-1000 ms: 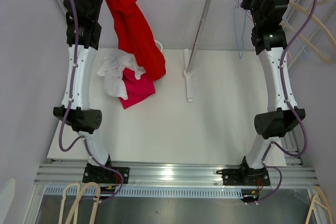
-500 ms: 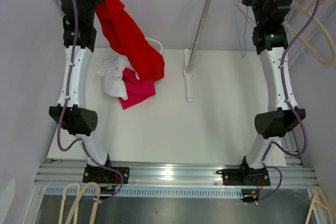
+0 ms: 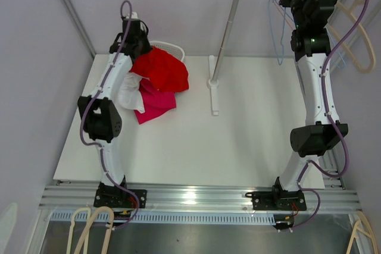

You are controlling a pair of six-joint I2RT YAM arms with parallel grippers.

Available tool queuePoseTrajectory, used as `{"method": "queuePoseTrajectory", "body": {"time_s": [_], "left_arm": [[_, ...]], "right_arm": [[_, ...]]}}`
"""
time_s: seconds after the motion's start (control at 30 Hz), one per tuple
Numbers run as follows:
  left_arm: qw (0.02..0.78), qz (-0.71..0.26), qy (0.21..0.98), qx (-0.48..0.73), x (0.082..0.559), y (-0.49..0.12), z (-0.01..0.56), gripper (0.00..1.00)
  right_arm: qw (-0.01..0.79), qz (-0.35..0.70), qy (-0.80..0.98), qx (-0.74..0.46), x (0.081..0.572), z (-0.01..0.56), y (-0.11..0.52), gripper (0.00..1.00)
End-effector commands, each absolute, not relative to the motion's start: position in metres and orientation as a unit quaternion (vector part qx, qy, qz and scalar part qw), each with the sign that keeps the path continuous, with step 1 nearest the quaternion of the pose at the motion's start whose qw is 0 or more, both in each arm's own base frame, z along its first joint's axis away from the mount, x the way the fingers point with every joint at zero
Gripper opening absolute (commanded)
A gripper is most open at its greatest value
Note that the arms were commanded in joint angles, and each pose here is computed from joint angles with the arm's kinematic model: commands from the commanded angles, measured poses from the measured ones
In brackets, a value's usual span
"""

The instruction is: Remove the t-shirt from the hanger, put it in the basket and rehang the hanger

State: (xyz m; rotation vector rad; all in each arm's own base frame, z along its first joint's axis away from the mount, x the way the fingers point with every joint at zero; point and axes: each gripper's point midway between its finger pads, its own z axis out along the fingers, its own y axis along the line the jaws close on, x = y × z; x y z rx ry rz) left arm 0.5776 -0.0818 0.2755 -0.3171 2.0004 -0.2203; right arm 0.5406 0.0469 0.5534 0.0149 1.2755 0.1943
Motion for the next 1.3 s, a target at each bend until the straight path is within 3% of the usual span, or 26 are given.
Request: {"method": "queuePoseTrajectory", "body": {"time_s": [0.0, 0.17, 0.2, 0.4, 0.43, 0.47, 0.63, 0.73, 0.83, 1.17, 1.27], "left_arm": [[0.404, -0.108, 0.902, -0.111, 0.550, -0.121, 0.203, 0.01], [0.318, -0.126, 0.933, -0.111, 0.549, -0.145, 0.143, 0.01], [0.267, -0.121, 0.949, -0.115, 0.542, -0.145, 0.108, 0.01], [0.219, -0.162, 0.953, -0.134, 0.550, -0.140, 0.077, 0.01], [0.211, -0.158, 0.955, -0.138, 0.548, -0.137, 0.070, 0.03], [0.207, -0.156, 0.956, -0.141, 0.547, -0.136, 0.066, 0.15], [0.213, -0.139, 0.954, -0.157, 0.543, -0.123, 0.064, 0.25], [0.253, -0.129, 0.944, -0.167, 0.542, -0.115, 0.089, 0.43], [0.294, -0.117, 0.932, -0.177, 0.535, -0.105, 0.122, 0.99], [0.417, -0.153, 0.879, -0.172, 0.503, -0.100, 0.257, 0.99], [0.453, -0.148, 0.863, -0.169, 0.493, -0.095, 0.291, 1.00]], "right_arm": [[0.798, 0.102, 0.594, 0.011, 0.539, 0.555, 0.046, 0.00], [0.791, 0.109, 0.602, -0.023, 0.549, 0.541, 0.055, 0.00], [0.794, 0.110, 0.597, -0.029, 0.549, 0.541, 0.056, 0.00], [0.811, 0.133, 0.568, -0.042, 0.547, 0.553, 0.054, 0.00], [0.811, 0.134, 0.568, -0.041, 0.549, 0.552, 0.052, 0.00], [0.810, 0.134, 0.570, -0.039, 0.550, 0.550, 0.052, 0.00], [0.802, 0.139, 0.580, -0.033, 0.553, 0.543, 0.052, 0.00], [0.795, 0.142, 0.589, -0.031, 0.553, 0.534, 0.053, 0.00], [0.794, 0.139, 0.592, -0.026, 0.549, 0.529, 0.050, 0.00], [0.787, 0.129, 0.603, -0.020, 0.546, 0.521, 0.047, 0.01], [0.788, 0.130, 0.602, -0.020, 0.544, 0.523, 0.047, 0.27]]}}
